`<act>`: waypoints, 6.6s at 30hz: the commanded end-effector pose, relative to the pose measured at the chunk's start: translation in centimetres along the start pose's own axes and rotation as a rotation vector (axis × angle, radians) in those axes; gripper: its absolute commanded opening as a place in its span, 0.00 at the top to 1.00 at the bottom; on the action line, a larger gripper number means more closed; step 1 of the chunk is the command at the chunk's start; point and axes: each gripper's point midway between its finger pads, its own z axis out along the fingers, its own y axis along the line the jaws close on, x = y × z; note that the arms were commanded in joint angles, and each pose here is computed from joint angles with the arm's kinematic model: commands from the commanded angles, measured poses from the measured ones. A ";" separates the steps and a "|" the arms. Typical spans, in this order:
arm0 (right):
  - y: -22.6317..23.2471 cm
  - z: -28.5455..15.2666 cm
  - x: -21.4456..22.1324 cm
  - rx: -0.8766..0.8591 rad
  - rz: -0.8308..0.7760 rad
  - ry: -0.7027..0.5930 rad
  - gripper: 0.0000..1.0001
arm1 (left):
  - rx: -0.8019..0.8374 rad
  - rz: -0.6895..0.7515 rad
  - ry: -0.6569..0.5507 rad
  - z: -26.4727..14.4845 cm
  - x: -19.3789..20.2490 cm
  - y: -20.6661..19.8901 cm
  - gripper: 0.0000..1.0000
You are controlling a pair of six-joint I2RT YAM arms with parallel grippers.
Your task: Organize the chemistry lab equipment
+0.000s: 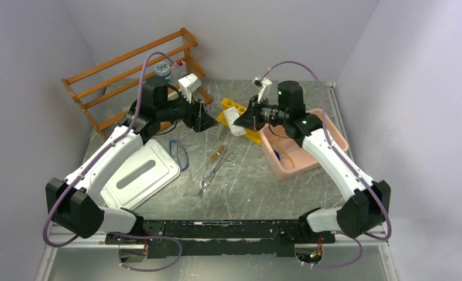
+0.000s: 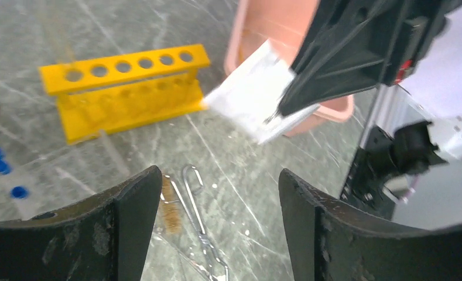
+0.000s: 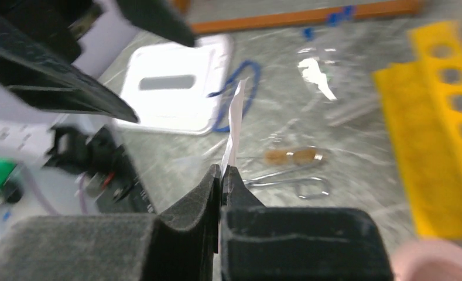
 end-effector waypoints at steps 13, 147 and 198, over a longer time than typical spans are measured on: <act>-17.1 -20.2 5.5 1.462 0.454 -0.285 1.00 | -0.325 -0.051 -0.147 -1.1 -2.4 4.8 0.30; -9.2 -6.9 -2.9 0.597 0.523 -0.452 1.00 | -0.071 -0.297 -0.034 6.1 0.2 -2.9 0.33; -30.5 -15.7 17.3 1.461 1.165 -0.314 0.71 | -0.435 -0.199 0.114 5.0 4.4 4.0 0.35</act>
